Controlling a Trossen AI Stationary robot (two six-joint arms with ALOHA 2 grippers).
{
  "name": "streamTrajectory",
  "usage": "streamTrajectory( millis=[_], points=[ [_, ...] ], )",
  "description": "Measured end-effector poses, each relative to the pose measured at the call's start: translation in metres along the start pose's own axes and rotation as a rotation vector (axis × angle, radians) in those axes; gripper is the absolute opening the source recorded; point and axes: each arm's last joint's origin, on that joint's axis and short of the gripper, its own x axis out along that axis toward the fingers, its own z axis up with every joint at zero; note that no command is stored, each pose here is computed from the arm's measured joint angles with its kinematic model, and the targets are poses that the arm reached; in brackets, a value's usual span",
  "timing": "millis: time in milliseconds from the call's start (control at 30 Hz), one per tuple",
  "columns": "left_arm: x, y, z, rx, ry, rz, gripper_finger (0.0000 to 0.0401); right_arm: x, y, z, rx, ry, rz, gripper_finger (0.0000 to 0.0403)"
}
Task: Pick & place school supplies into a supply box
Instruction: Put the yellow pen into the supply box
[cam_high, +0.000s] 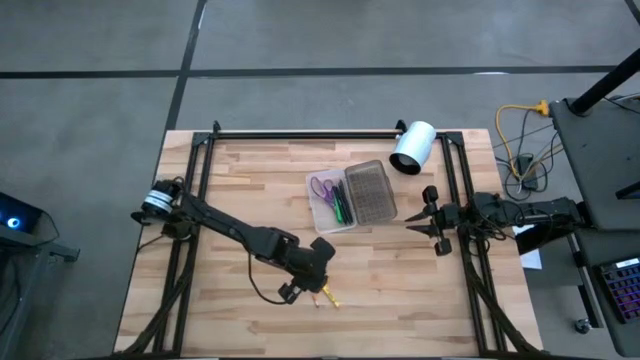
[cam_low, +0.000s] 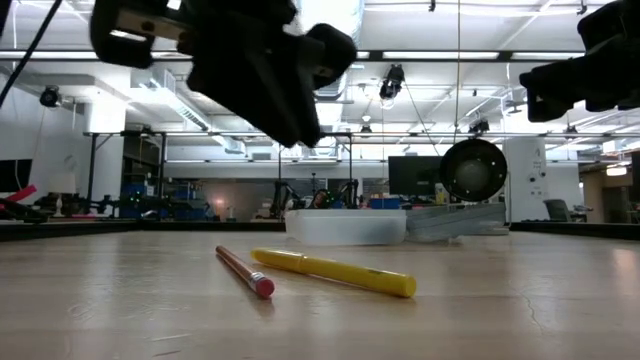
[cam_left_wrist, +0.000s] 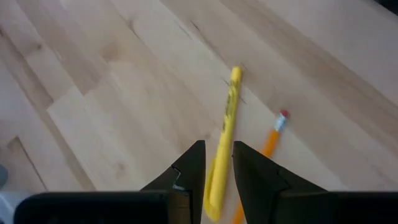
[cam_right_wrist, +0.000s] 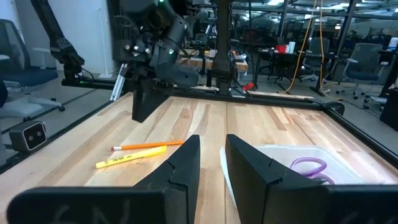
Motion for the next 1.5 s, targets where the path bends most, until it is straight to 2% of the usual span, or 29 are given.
streamTrajectory(
  millis=[300,533,1000,1500],
  points=[
    [0.039,0.012,0.024,-0.010,0.196,-0.081,0.0066,0.001,0.000,-0.002,0.001,0.020,-0.001,0.0068],
    [0.067,0.016,0.033,-0.039,0.334,-0.132,0.0066,0.001,0.000,-0.002,0.001,0.021,-0.001,0.0068],
    [0.073,0.006,0.039,-0.041,0.350,-0.129,0.0066,0.001,0.000,-0.002,0.001,0.021,0.000,0.0068],
    [0.085,0.008,0.023,-0.018,0.349,-0.126,0.0066,0.001,0.000,-0.002,0.001,0.021,0.000,0.0068]
  ],
)
